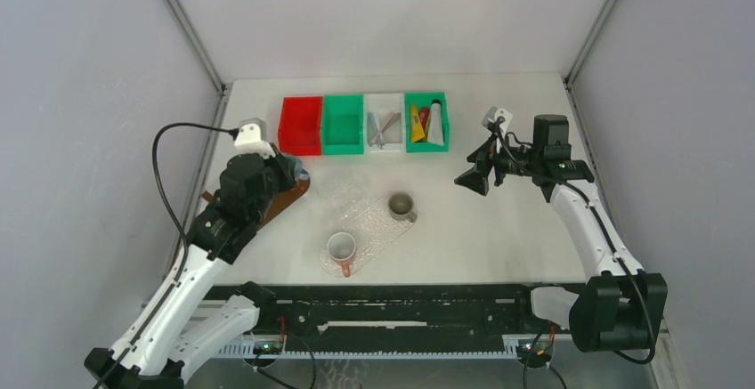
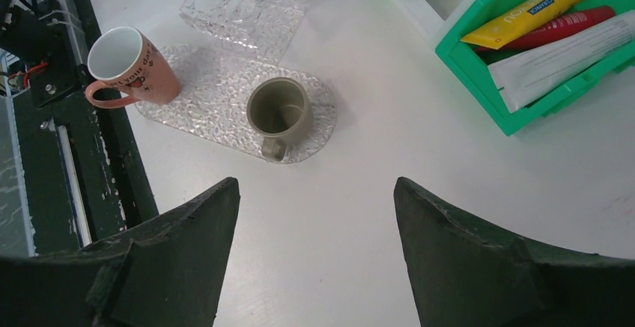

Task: Prepare toiletry sets of a toothbrush and toothpaste on the tray
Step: Place the cup on the tray.

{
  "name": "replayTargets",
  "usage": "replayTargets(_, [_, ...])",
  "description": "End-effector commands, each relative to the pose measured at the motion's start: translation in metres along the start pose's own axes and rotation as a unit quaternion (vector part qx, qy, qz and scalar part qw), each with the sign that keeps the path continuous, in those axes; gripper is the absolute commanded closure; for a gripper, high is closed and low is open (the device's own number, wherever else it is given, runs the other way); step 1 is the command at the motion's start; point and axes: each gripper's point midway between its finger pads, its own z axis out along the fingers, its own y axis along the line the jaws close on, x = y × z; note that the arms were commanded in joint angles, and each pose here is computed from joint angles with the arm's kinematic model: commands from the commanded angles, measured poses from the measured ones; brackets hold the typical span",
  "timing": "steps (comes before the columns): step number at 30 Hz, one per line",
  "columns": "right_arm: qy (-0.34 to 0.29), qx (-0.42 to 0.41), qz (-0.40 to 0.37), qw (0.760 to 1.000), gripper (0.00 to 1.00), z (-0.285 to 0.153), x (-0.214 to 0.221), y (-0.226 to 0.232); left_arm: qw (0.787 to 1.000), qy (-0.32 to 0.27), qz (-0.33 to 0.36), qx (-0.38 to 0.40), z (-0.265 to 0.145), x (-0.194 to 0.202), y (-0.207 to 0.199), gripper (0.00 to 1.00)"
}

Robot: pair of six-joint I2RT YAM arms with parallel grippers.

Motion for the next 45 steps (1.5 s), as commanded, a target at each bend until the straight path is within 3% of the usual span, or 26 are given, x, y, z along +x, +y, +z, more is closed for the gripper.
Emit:
replayTargets(1, [-0.014, -0.008, -0.03, 0.999, 0.16, -0.002, -0.013, 0.008, 1.0, -0.009, -0.024, -0.004, -0.013, 0.004, 0.007, 1.0])
replayTargets(14, [-0.006, -0.017, -0.041, 0.999, 0.16, 0.004, -0.011, 0.014, 0.999, 0.021, -0.034, -0.031, -0.022, 0.029, 0.023, 1.0])
replayTargets(23, [0.007, -0.023, -0.051, 0.998, 0.16, 0.01, -0.007, 0.018, 0.994, 0.021, -0.037, -0.101, -0.021, 0.044, 0.052, 1.0])
replayTargets(29, [0.007, -0.022, -0.051, 0.998, 0.16, 0.01, -0.006, 0.017, 0.98, 0.02, -0.047, -0.192, -0.01, 0.056, 0.088, 1.0])
replayTargets(36, [0.007, -0.02, -0.054, 0.998, 0.16, 0.009, -0.007, 0.018, 0.97, 0.037, -0.108, -0.215, 0.01, 0.074, 0.107, 1.0])
replayTargets(45, [0.008, -0.021, -0.056, 0.998, 0.16, 0.009, -0.006, 0.018, 0.939, 0.067, -0.163, -0.296, 0.009, 0.1, 0.138, 1.0])
